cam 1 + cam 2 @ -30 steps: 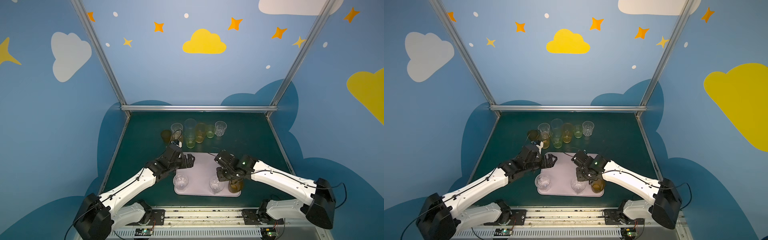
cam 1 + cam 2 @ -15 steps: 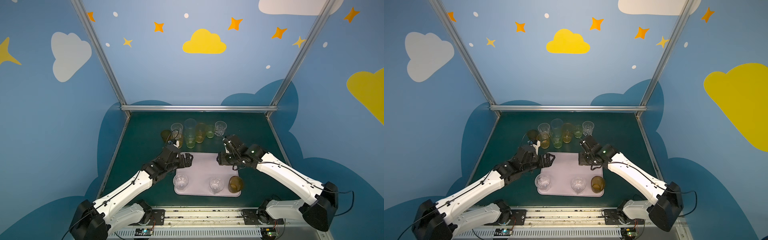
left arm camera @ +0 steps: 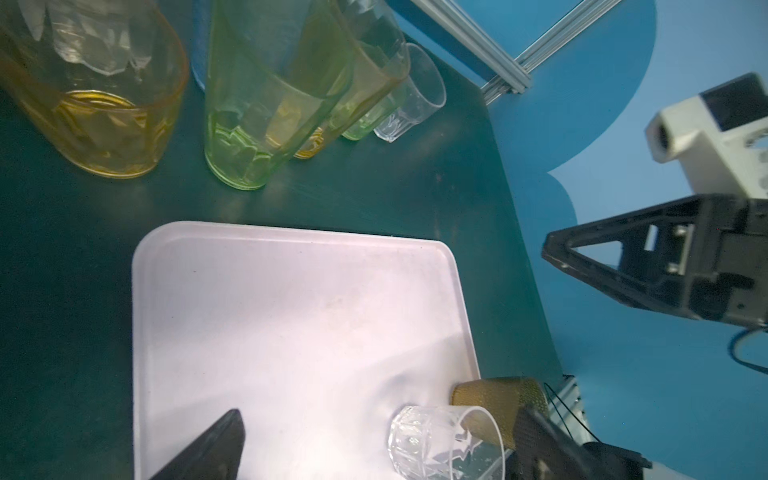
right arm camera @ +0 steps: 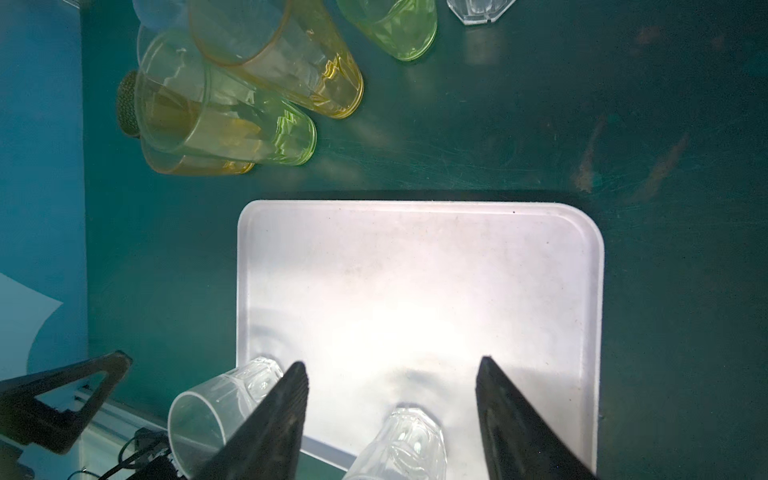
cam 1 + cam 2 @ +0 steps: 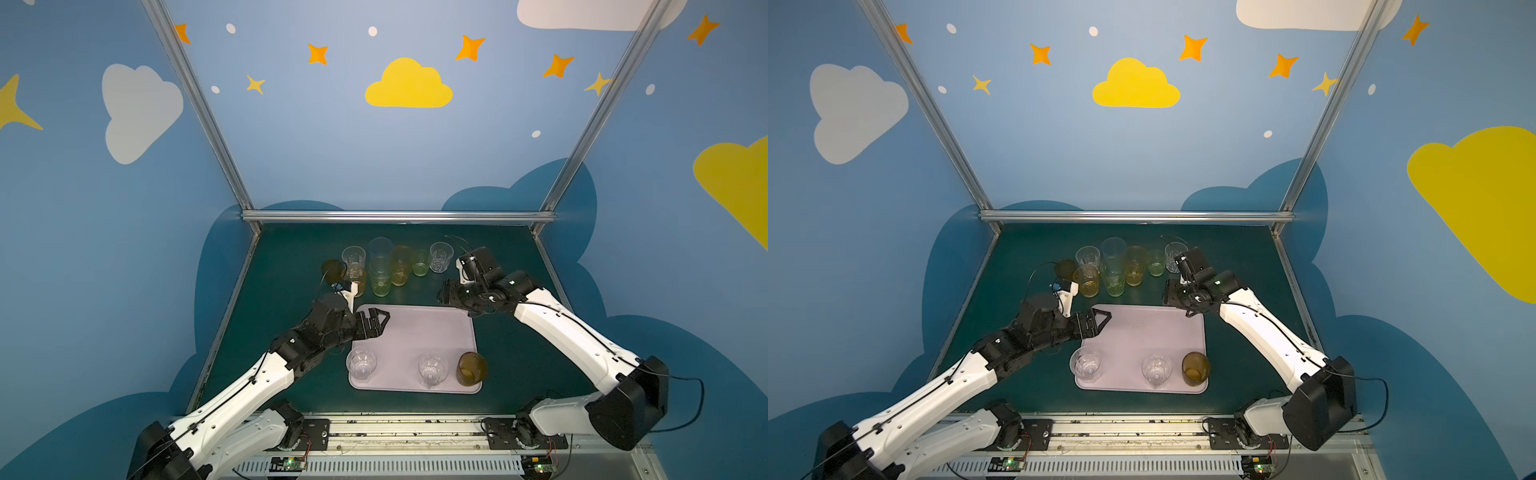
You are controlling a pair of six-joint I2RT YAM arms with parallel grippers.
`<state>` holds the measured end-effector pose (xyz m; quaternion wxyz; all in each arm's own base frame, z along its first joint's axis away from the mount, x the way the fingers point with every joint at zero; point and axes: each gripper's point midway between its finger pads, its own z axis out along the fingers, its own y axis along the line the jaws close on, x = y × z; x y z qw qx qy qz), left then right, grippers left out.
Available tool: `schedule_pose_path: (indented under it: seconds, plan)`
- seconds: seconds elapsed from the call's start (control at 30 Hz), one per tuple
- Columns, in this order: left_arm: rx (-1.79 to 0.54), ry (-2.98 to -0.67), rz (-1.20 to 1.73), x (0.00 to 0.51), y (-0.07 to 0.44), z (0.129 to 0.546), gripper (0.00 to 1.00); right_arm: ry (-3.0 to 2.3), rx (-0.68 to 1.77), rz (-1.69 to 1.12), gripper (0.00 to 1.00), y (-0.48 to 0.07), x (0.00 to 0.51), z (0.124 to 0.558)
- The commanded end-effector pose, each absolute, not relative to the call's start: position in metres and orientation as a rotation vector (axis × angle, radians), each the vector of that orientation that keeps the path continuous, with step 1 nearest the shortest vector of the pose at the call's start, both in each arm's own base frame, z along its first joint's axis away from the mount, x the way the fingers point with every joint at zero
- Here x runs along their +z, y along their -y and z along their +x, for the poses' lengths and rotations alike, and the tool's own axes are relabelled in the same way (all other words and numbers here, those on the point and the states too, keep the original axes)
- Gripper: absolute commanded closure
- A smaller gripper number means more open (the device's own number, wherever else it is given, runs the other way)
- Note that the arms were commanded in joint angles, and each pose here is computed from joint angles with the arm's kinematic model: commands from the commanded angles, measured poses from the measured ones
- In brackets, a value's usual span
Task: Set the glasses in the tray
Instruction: 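Move the right gripper back to another clear faceted glass in the cluster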
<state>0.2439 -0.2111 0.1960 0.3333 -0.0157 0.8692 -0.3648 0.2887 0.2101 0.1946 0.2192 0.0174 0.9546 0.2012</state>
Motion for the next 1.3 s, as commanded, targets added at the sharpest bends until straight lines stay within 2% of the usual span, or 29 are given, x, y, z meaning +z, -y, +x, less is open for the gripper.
schedule_pose_path:
  seconds: [0.0, 0.27, 0.47, 0.63, 0.7, 0.73, 0.93, 1.27]
  plan:
    - [-0.978, -2.190, -0.047, 0.217, 0.209, 0.247, 0.00, -2.591, 0.646, 0.094, 0.36, -0.213, 0.213, 0.305]
    - [-0.984, -2.120, -0.062, 0.236, 0.203, 0.248, 0.00, -2.540, 0.687, 0.229, 0.35, -0.191, 0.216, 0.342]
    - [-0.922, -2.090, -0.096, 0.239, 0.192, 0.255, 0.00, -2.525, 0.636, 0.305, 0.36, -0.169, 0.204, 0.393]
    - [-0.893, -2.097, -0.114, 0.236, 0.187, 0.258, 0.00, -2.527, 0.595, 0.328, 0.42, -0.160, 0.193, 0.434]
    - [-0.875, -2.119, -0.152, 0.227, 0.184, 0.259, 0.00, -2.535, 0.586, 0.334, 0.51, -0.159, 0.186, 0.449]
    - [-0.881, -2.128, -0.174, 0.223, 0.184, 0.259, 0.00, -2.541, 0.581, 0.343, 0.52, -0.158, 0.182, 0.454]
    - [-0.913, -2.093, -0.197, 0.210, 0.183, 0.258, 0.00, -2.568, 0.584, 0.361, 0.56, -0.166, 0.158, 0.486]
    - [-0.895, -2.128, -0.198, 0.206, 0.182, 0.256, 0.00, -2.610, 0.535, 0.390, 0.63, -0.169, 0.128, 0.505]
